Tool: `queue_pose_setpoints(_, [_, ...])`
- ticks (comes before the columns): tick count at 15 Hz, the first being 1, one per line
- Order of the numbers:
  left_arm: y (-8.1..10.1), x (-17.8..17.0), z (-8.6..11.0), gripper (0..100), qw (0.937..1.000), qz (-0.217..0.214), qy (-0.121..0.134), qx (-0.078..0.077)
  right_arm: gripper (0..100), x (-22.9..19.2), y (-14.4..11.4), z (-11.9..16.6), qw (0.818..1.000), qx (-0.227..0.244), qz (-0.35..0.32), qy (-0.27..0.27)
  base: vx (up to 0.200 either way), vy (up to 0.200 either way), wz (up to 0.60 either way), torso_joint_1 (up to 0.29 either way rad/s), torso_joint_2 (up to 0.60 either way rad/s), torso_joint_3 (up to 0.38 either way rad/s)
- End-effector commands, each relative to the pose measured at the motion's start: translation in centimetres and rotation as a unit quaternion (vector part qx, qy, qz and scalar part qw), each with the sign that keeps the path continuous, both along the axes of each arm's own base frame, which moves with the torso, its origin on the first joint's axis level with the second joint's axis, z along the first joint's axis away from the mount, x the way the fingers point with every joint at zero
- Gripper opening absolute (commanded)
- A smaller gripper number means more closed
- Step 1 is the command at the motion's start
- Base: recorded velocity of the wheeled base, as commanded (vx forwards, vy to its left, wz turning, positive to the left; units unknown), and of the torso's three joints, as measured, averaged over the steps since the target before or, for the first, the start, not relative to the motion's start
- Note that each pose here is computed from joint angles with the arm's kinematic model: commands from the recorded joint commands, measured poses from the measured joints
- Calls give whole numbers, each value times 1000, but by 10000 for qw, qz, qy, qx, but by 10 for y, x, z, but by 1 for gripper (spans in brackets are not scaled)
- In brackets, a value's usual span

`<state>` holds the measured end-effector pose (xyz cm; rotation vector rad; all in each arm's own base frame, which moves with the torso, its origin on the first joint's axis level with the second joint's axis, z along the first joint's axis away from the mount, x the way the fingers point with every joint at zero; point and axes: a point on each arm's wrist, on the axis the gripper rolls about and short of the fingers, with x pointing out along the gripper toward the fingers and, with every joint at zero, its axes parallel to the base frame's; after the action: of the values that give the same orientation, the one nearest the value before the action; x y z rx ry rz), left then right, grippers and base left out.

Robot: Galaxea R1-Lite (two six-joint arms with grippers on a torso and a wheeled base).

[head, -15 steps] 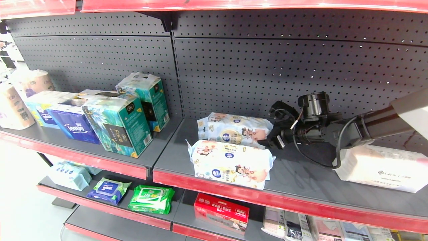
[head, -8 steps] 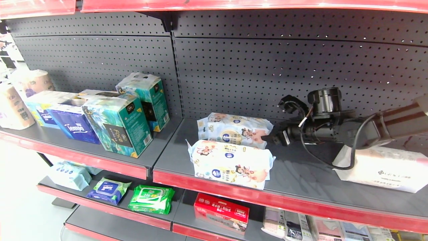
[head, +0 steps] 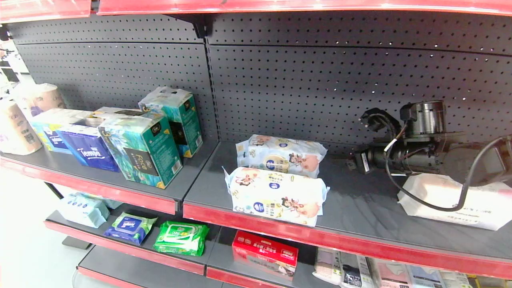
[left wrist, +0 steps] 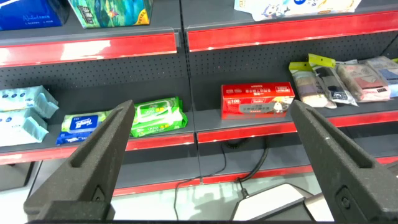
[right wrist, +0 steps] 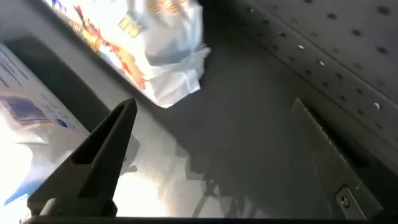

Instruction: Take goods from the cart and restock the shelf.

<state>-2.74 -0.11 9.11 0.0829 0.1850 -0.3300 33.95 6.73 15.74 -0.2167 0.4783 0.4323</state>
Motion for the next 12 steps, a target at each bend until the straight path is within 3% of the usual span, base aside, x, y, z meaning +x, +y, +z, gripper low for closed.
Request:
queue_pose_setpoints(1, [0, 0, 0, 100, 10000, 0, 8, 3, 100, -9, -4, 7, 9999, 57, -89, -113, 0, 0, 0, 0, 0, 0])
queue_pose_setpoints(8, [0, 0, 0, 100, 10000, -2, 6, 10, 100, -50, -14, 14, 9986, 153, -306, -392, 0, 0, 0, 0, 0, 0])
queue_pose_setpoints(12, [0, 0, 0, 100, 10000, 7, 8, 4, 100, -80, -17, 9, 9981, 231, -529, -210, 0, 0, 0, 0, 0, 0])
